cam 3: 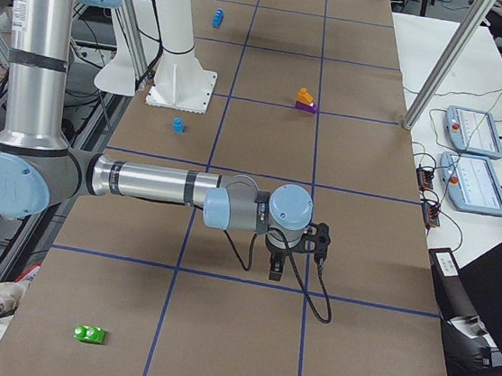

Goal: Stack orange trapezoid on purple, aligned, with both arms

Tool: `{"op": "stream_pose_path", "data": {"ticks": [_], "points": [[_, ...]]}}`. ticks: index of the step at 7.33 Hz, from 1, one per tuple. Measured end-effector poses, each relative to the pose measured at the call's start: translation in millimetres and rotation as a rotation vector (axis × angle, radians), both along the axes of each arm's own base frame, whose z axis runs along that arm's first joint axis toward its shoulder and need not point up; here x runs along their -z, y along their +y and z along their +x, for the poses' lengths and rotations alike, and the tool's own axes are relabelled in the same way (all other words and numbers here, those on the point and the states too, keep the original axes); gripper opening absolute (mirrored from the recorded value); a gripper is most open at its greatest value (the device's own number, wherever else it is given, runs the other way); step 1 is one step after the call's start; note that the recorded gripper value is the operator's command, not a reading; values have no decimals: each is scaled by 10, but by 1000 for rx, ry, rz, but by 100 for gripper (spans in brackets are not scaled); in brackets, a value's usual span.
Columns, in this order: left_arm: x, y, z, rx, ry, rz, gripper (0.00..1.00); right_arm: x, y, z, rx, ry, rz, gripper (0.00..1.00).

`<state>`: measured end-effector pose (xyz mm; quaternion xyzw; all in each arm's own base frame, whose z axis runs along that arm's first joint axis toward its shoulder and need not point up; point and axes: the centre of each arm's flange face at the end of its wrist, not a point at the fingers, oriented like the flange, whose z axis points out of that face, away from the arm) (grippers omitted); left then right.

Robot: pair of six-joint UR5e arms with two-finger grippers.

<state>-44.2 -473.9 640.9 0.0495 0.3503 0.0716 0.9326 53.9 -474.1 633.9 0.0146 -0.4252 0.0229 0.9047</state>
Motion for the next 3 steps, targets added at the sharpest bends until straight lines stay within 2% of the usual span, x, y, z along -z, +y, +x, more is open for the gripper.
{"op": "stream_pose_path", "data": {"ticks": [3], "points": [[-19, -2, -1, 1, 0, -4, 100, 10, 3, 17, -4, -1, 1, 100]]}}
